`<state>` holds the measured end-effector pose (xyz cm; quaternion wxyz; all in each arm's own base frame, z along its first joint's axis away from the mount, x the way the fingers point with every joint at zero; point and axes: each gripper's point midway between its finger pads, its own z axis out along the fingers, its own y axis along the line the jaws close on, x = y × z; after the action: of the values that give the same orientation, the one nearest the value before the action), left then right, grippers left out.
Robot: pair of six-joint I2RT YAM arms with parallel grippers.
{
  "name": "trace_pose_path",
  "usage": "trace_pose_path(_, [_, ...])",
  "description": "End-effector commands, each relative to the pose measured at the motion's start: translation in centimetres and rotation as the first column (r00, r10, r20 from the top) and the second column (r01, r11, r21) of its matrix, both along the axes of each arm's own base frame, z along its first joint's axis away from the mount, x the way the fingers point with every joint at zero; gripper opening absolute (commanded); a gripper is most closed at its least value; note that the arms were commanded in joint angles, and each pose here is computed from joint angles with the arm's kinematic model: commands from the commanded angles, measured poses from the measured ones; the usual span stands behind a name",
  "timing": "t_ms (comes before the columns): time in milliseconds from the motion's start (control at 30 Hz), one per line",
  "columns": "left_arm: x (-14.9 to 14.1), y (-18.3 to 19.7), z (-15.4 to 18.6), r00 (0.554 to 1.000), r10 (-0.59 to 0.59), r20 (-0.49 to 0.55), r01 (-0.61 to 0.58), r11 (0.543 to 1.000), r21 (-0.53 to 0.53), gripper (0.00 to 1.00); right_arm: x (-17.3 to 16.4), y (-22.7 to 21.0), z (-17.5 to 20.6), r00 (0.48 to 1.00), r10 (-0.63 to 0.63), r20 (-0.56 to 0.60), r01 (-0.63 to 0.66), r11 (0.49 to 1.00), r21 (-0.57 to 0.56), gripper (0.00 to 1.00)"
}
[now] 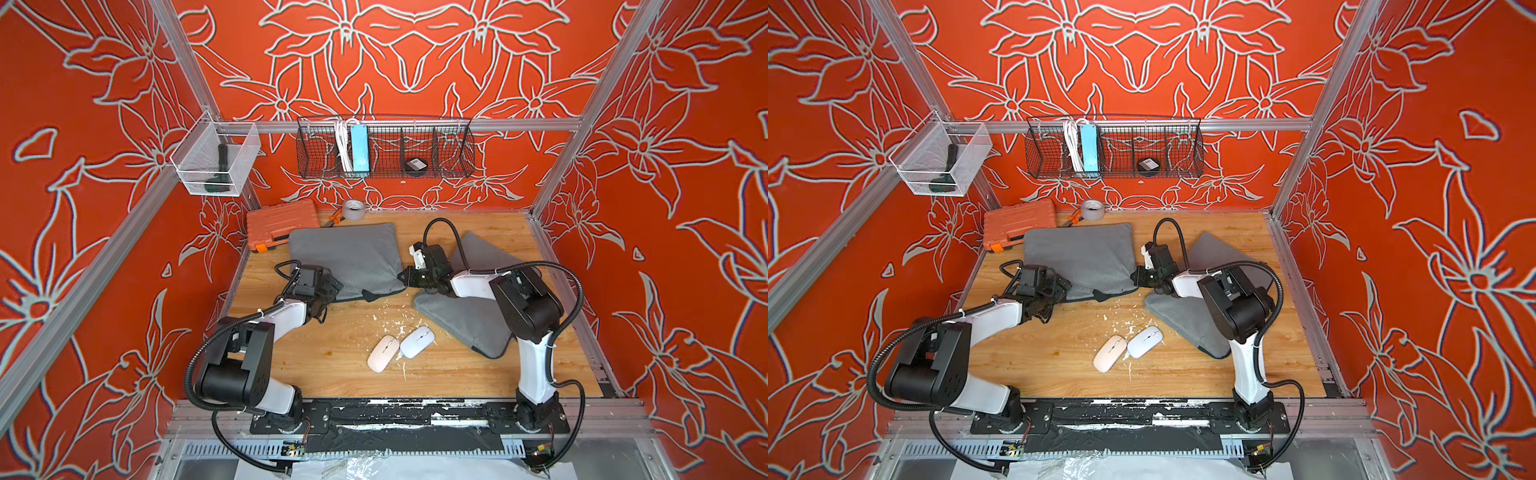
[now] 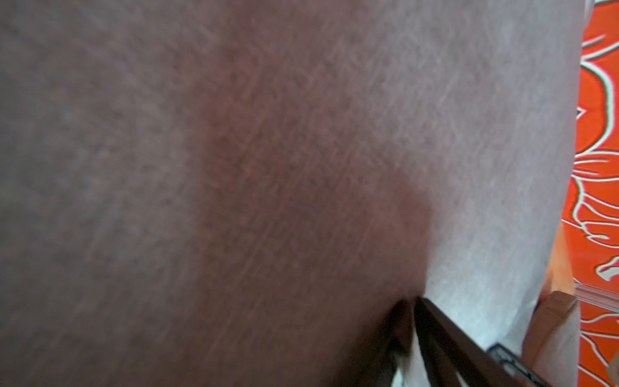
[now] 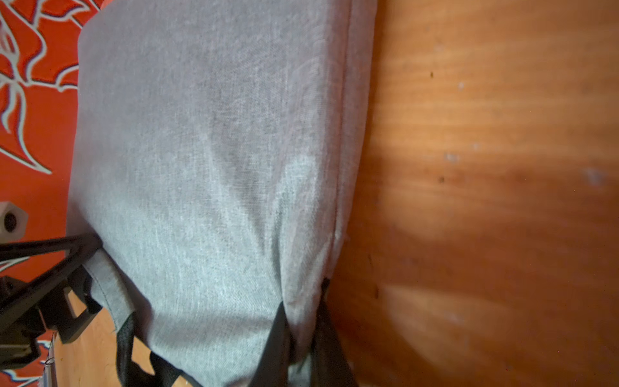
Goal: Put the mouse into the laptop bag
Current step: Adjust the zippered laptop bag at the center of the board.
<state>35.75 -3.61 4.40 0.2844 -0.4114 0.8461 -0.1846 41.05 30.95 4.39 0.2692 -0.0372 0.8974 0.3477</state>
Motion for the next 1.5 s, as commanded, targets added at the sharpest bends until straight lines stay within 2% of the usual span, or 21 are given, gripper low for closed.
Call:
trace_pose_path(0, [-1.3,0.4,-1.5,0.998,-0.012,-0.063,0.014,0.999,0.033,0.93,-5.0,2.3,-0.2,0.991,0.123,-0.057,-0.123,0.992,0.003,0.00])
trace_pose_path(100, [-1.4,0.6,-1.2,0.998,-0.007,-0.058,0.009,0.999,0.041,0.84,-6.4,2.5,0.2,0.990,0.128,-0.055,-0.128,0.992,-0.002,0.00])
trace_pose_path(133, [-1.4,0.6,-1.1,0.998,-0.008,-0.056,0.010,0.999,0.039,0.75,-6.8,2.7,0.4,0.989,0.135,-0.052,-0.135,0.991,0.002,0.00])
trace_pose_path(233, [-1.3,0.6,-0.6,0.999,-0.015,-0.042,0.017,1.000,0.027,0.27,-7.8,3.0,1.0,0.988,0.149,-0.034,-0.149,0.989,-0.014,0.00])
trace_pose_path(267, [-1.2,0.7,-0.4,0.999,-0.015,-0.038,0.016,1.000,0.023,0.14,-8.1,3.0,1.3,0.988,0.153,-0.023,-0.154,0.988,-0.029,0.04])
trace_pose_path(333, [-1.2,1.1,0.0,0.999,-0.015,-0.034,0.015,1.000,0.014,0.00,-8.3,2.6,1.8,0.989,0.151,0.004,-0.151,0.987,-0.061,0.16])
trace_pose_path(433, [-1.4,2.0,0.8,1.000,-0.013,-0.028,0.012,1.000,-0.011,0.00,-8.5,1.7,2.5,0.988,0.146,0.051,-0.141,0.986,-0.090,0.38])
trace_pose_path(567, [-1.6,3.3,2.9,1.000,-0.005,0.001,0.005,1.000,-0.004,0.00,-8.4,-0.4,2.8,0.984,0.130,0.122,-0.105,0.976,-0.190,0.53])
trace_pose_path(667, [-1.7,4.4,4.7,0.998,0.031,0.055,-0.033,0.999,0.042,0.00,-8.5,-1.2,3.0,0.974,0.151,0.172,-0.110,0.968,-0.225,0.54])
trace_pose_path(800, [-2.1,5.0,5.6,0.993,0.061,0.104,-0.067,0.996,0.055,0.00,-9.2,-0.8,3.5,0.955,0.203,0.216,-0.159,0.966,-0.206,0.53])
trace_pose_path(900, [-2.1,5.1,5.7,0.993,0.063,0.104,-0.069,0.996,0.057,0.00,-9.6,-0.5,3.5,0.942,0.241,0.232,-0.195,0.959,-0.206,0.51])
trace_pose_path(1067, [-2.7,6.5,5.2,0.991,0.115,0.073,-0.121,0.989,0.086,0.02,-9.7,-0.8,3.1,0.905,0.317,0.283,-0.240,0.931,-0.276,0.50])
trace_pose_path(1100, [-2.9,6.8,5.1,0.989,0.130,0.067,-0.136,0.987,0.091,0.07,-9.7,-0.8,3.0,0.898,0.331,0.290,-0.246,0.924,-0.292,0.50])
trace_pose_path(1200, [-3.5,7.5,5.2,0.984,0.167,0.061,-0.172,0.980,0.096,0.43,-9.6,-1.3,2.6,0.883,0.360,0.301,-0.251,0.904,-0.346,0.49])
trace_pose_path(1300, [-3.7,6.7,5.9,0.985,0.150,0.090,-0.155,0.987,0.048,0.72,-9.4,-1.4,2.5,0.867,0.385,0.317,-0.257,0.890,-0.378,0.49])
trace_pose_path(1333, [-4.0,6.2,6.0,0.984,0.148,0.100,-0.150,0.989,0.015,0.79,-9.3,-1.4,2.4,0.864,0.391,0.317,-0.257,0.884,-0.390,0.48])
trace_pose_path(1467, [-4.9,3.6,5.7,0.982,0.129,0.139,-0.106,0.982,-0.158,0.91,-9.2,-1.0,2.2,0.839,0.445,0.313,-0.295,0.855,-0.426,0.47])
